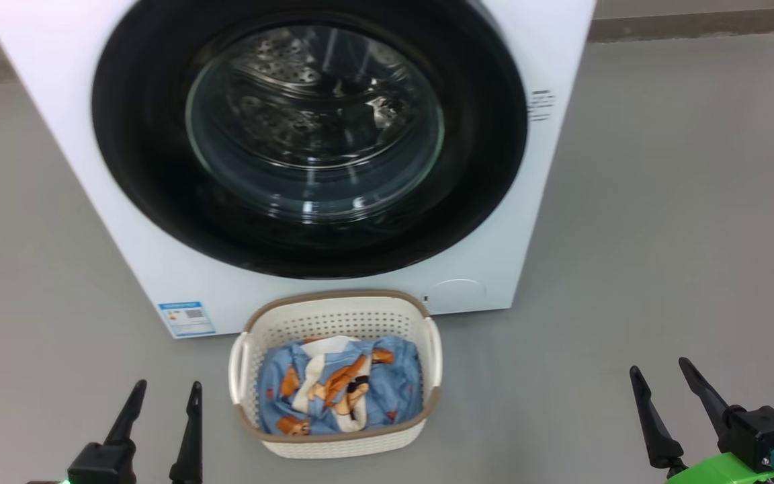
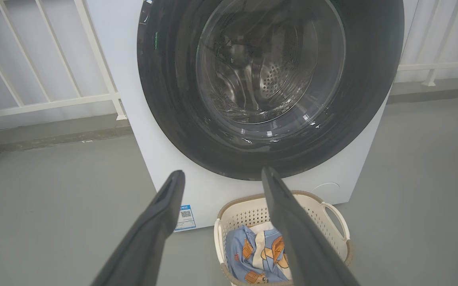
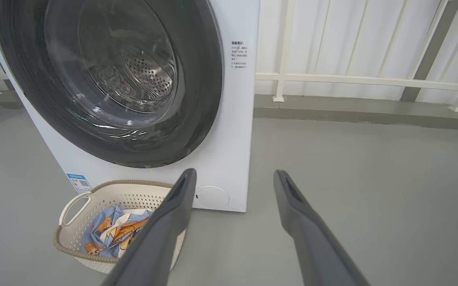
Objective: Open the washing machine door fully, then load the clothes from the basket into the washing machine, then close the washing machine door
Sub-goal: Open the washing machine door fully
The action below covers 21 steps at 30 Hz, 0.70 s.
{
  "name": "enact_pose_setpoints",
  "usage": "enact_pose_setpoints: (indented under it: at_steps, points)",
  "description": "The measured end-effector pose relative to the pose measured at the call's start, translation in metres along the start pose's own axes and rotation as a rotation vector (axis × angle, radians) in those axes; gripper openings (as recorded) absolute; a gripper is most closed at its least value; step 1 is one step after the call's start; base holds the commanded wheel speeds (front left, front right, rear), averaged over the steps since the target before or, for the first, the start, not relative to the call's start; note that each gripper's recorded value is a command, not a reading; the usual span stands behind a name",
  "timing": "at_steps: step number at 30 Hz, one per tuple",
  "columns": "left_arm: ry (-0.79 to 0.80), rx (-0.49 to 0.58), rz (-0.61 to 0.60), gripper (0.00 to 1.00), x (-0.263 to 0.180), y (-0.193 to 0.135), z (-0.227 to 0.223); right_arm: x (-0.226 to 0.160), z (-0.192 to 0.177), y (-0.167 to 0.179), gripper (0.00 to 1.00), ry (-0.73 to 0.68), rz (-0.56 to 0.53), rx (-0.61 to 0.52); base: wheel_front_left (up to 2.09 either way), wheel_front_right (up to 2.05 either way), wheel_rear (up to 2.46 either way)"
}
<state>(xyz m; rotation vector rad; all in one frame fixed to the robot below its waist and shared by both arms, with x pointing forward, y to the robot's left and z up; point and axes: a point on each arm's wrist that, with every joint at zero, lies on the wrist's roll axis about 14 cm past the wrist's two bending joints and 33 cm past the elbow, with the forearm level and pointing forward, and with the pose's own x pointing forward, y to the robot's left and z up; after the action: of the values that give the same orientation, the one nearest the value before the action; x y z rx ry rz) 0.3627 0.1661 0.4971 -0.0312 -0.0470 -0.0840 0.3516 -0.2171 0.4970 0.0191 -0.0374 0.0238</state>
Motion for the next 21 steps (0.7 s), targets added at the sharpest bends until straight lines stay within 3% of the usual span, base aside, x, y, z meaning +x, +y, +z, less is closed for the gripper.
enact_pose_setpoints:
  at_steps: [11, 21]
  points:
    - [-0.003, -0.040, 0.011, 1.00, -0.0001, 0.0016, 0.0003, 0.0011, -0.0007, 0.0005, 1.00, 0.002, 0.002, 0.000, 1.13, 1.13, -2.26]
    - [0.000, -0.042, 0.012, 1.00, -0.0005, 0.0017, -0.0008, 0.0018, -0.0004, 0.0011, 1.00, 0.001, 0.004, 0.000, 0.42, 0.42, -0.85]
